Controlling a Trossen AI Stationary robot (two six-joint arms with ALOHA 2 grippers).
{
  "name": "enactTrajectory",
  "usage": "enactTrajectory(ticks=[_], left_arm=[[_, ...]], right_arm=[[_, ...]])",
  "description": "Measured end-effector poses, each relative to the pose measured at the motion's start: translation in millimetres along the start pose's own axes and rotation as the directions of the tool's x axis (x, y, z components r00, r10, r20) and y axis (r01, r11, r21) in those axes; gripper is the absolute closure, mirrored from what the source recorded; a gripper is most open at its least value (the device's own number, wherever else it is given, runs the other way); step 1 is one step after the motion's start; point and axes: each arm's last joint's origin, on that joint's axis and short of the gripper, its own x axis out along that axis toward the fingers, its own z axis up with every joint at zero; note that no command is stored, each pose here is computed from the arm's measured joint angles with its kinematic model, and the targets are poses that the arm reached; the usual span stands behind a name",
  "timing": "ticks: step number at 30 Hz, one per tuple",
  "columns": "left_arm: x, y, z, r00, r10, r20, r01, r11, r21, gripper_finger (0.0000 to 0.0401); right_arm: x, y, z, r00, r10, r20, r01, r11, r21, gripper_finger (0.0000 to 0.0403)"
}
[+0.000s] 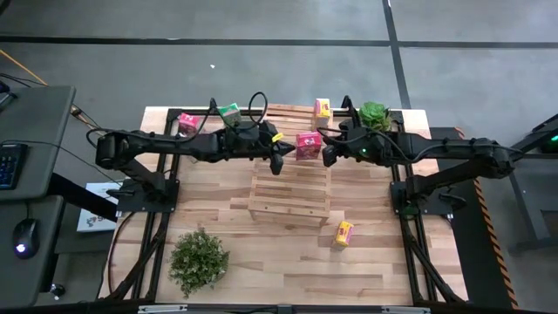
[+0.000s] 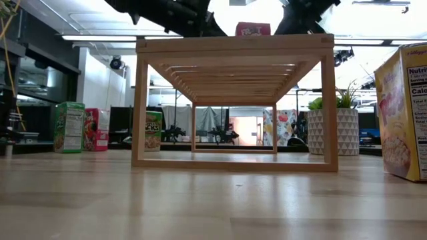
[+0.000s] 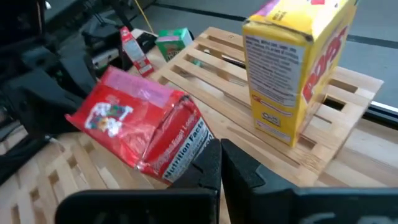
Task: Stack cereal on shelf
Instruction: Put the right red cereal box on the shelf
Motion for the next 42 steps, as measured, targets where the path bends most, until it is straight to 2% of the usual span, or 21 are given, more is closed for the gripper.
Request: enactTrajectory(ticks=[11, 23, 32, 35, 37, 42], left_arm=[[15, 13, -1, 0.999, 0.007, 0.049, -0.006, 1.000, -0.017, 0.0401], [16, 33, 11, 0.991, 0.047, 0.127, -0.042, 0.998, -0.041, 0.0401], [16, 35, 13, 0.989, 0.047, 0.138, -0.042, 0.998, -0.042, 0.0401], [16, 35, 13, 0.989, 0.048, 0.137, -0.048, 0.999, -0.001, 0.0401], [14, 36, 15, 0.989, 0.054, 0.139, -0.060, 0.997, 0.041, 0.0401], [-5, 48, 32, 0.981, 0.097, 0.168, -0.104, 0.994, 0.035, 0.0401]], right_arm=[[-2, 4, 0, 1.000, 0.030, 0.007, -0.030, 0.999, 0.040, 0.0403], [-7, 14, -8, 0.995, 0.094, -0.029, -0.092, 0.993, 0.067, 0.0403], [-10, 21, -6, 0.988, 0.152, 0.006, -0.151, 0.983, 0.105, 0.0403], [-10, 23, -4, 0.984, 0.179, 0.020, -0.180, 0.979, 0.096, 0.0403], [-11, 24, -4, 0.982, 0.190, 0.020, -0.191, 0.978, 0.084, 0.0403], [-16, 23, -2, 0.976, 0.219, 0.018, -0.219, 0.974, 0.063, 0.0403]])
